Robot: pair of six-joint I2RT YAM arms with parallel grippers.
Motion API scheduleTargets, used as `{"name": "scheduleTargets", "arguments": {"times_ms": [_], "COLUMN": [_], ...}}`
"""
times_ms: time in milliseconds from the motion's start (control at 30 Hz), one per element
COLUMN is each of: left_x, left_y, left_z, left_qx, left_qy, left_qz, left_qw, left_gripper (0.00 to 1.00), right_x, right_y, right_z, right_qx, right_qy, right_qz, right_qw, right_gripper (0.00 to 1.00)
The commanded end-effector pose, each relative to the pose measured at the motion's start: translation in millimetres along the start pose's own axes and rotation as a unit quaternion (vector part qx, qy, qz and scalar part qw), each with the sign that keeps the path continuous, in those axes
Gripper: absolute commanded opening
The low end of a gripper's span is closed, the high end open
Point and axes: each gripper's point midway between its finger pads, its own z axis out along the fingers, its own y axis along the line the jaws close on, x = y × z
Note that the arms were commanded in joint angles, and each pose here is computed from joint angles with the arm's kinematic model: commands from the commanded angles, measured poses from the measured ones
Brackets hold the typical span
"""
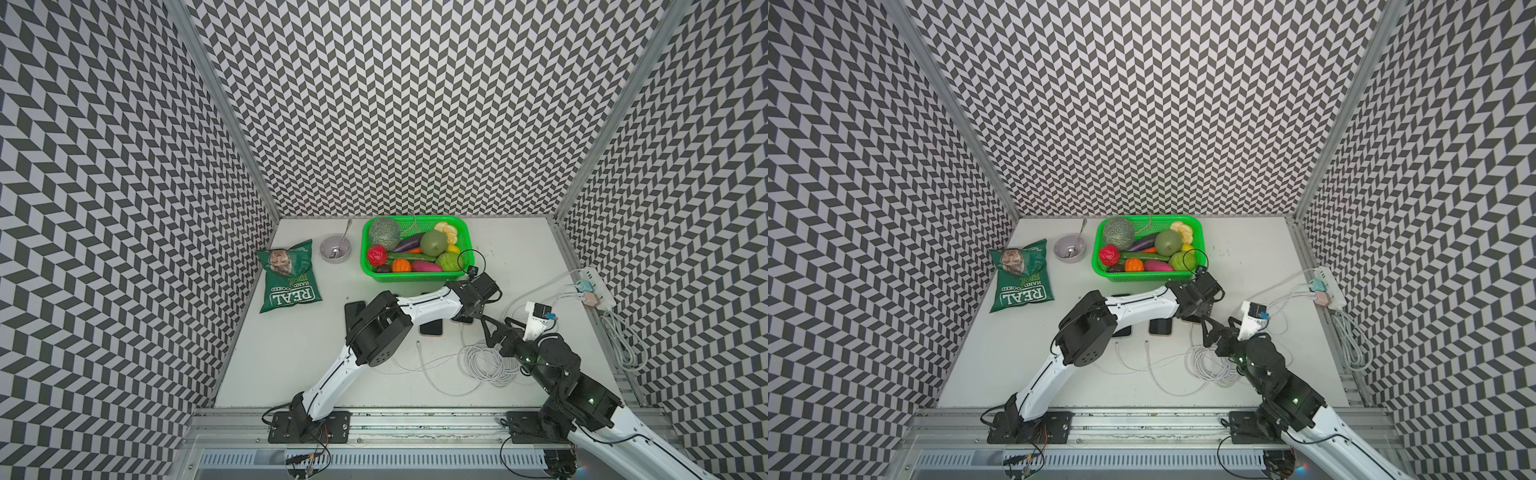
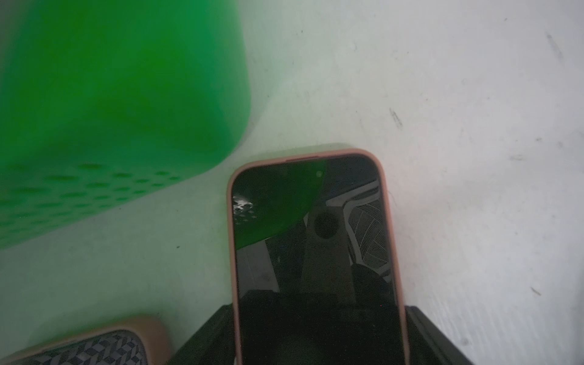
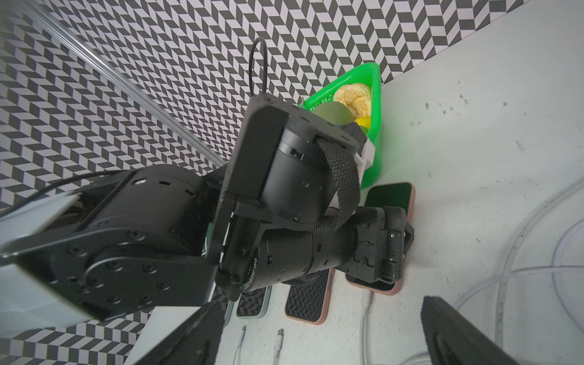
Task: Unplug the charging cable from the phone
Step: Pick up the phone at the center of the board.
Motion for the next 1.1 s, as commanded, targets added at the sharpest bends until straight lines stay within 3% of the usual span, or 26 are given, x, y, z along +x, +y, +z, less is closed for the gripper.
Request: {"name": "scheduleTargets", "arguments": {"times_ms": [0, 133, 567, 933, 967, 1067], "left_x": [5.4, -0.4, -12.6, -21.7, -21.9, -23.2], "left_y": [4.4, 3.4, 2.0, -3.1, -3.9, -5.4], "left_z": [-10.1, -20.2, -43.6, -58.7, -59.9, -64.5], "left_qx": [0.002, 0.012, 0.052, 0.083, 0.086, 0.093], "left_qy": [0.012, 0.005, -0.016, -0.024, -0.024, -0.026], "left_qz": [-0.004, -0.011, -0.037, -0.053, -0.054, -0.057], "left_qw": [1.0, 1.0, 0.998, 0.995, 0.995, 0.994], "left_gripper": [0.14, 0.0, 0.0, 0.0, 0.0, 0.0], "right_x": [-0.1, 7.5, 53.1, 73.8, 80.5, 87.8], "right_y": [7.0, 8.8, 2.9, -11.0, -4.6, 0.0], "right_z": [3.8, 7.2, 18.2, 32.3, 31.0, 31.7], "right_qx": [-0.019, -0.027, -0.05, -0.033, -0.052, -0.066], "right_qy": [-0.001, 0.013, 0.083, 0.1, 0.119, 0.137], "right_qz": [0.009, 0.01, 0.016, 0.012, 0.017, 0.021], "right_qw": [1.0, 0.999, 0.995, 0.994, 0.991, 0.988], "right_gripper": [1.0, 1.0, 0.97, 0.97, 0.86, 0.81]}}
